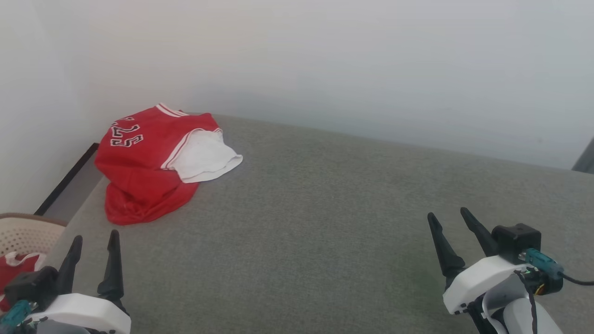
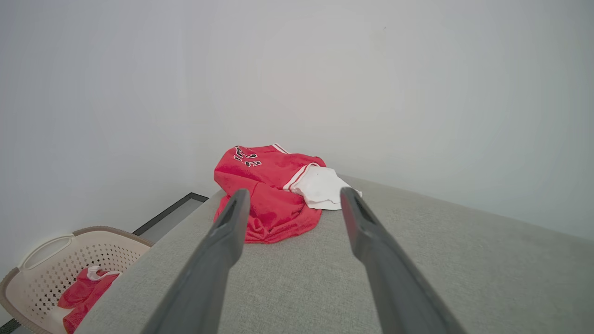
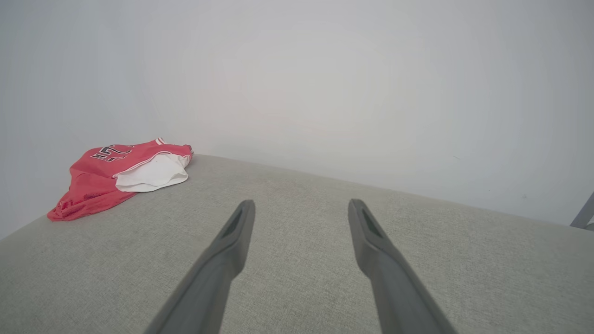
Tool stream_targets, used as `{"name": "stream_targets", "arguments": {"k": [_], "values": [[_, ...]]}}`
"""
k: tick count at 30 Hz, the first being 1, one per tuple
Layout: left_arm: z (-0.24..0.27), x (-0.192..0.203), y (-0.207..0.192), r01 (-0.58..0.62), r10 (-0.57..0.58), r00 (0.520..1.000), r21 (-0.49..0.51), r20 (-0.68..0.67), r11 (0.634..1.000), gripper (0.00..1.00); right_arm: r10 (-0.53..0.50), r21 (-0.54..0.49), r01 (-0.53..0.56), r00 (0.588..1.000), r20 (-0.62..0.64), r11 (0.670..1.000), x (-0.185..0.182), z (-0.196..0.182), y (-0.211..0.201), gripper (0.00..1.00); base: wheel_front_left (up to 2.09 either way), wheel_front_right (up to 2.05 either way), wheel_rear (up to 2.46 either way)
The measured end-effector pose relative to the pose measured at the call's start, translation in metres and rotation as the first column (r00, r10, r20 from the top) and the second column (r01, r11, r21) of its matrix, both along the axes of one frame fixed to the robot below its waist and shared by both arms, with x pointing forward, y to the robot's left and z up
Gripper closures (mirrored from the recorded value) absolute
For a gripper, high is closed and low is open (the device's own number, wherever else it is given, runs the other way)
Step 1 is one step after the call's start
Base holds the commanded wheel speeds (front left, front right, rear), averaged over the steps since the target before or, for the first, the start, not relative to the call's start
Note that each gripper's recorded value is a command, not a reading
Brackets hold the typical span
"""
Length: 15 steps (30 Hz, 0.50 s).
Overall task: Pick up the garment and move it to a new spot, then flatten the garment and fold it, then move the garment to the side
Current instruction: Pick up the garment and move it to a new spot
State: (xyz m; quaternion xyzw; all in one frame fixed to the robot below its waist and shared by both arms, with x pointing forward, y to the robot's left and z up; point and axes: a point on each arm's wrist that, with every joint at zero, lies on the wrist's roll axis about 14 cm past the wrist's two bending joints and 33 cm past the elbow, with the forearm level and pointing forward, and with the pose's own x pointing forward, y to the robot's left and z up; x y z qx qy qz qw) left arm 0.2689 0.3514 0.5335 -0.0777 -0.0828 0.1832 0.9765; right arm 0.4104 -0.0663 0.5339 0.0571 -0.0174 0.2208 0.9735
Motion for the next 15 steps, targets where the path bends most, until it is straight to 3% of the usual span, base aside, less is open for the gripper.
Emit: {"name": "stream_targets", "arguments": {"k": [15], "values": [[-0.004,-0.011,0.012,-0.06,0.059,0.998,-0.035,-0.019,0.998,0.0,0.045,-0.002,-0.045,0.999,-0.005,0.999,0.005,-0.004,0.017,0.0,0.0,0.0,0.0]]}}
